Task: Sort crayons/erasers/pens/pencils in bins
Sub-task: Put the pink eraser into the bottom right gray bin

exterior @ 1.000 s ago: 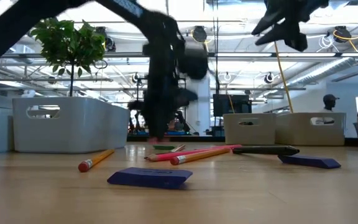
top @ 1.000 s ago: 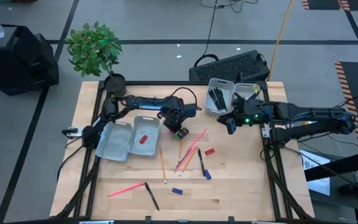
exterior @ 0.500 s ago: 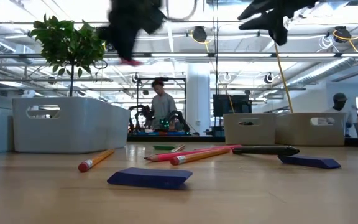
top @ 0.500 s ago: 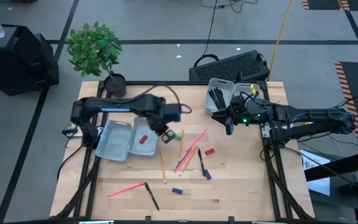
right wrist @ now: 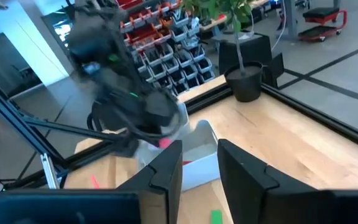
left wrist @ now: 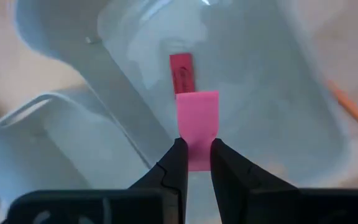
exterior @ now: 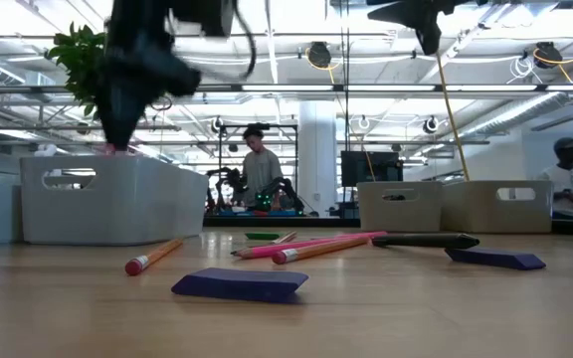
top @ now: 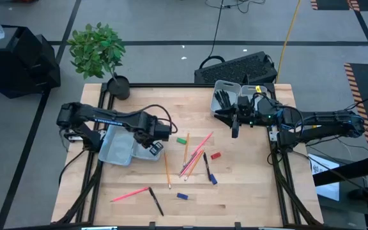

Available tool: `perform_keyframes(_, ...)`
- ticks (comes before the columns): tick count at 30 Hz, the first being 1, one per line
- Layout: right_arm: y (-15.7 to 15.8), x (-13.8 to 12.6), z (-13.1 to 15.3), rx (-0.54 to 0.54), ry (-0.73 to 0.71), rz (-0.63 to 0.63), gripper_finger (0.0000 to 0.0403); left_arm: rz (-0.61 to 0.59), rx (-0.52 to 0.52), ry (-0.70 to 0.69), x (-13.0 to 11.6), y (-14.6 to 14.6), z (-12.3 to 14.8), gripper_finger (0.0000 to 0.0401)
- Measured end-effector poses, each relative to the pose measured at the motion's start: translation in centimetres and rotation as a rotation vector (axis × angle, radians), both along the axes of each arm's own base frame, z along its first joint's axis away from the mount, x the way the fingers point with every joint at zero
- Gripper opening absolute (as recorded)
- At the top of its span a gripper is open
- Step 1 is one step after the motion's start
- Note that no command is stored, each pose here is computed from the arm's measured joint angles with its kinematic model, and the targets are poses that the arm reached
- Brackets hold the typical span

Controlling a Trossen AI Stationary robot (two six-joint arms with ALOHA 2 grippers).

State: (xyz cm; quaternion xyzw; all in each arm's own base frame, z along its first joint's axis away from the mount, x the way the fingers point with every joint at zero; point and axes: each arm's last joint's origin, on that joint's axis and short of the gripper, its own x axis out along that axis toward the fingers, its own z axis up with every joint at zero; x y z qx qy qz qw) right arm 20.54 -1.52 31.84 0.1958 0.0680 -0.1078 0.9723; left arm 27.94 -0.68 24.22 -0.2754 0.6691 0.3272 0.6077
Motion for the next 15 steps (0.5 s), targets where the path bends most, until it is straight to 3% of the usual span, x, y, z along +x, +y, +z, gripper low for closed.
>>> perform_keyframes(8,0.0,0.5,-0.2,0.026,-0.004,-0.004,0.0093,0.131,-0.068,-0.039,-0.8,1.8,-5.8,0.0056)
perform_keyframes(15,0.0,0.6,-0.1,0.040,-0.022,-0.007,0.0093,0.167,-0.096,-0.175,-0.2,2.9,-7.2,0.0067)
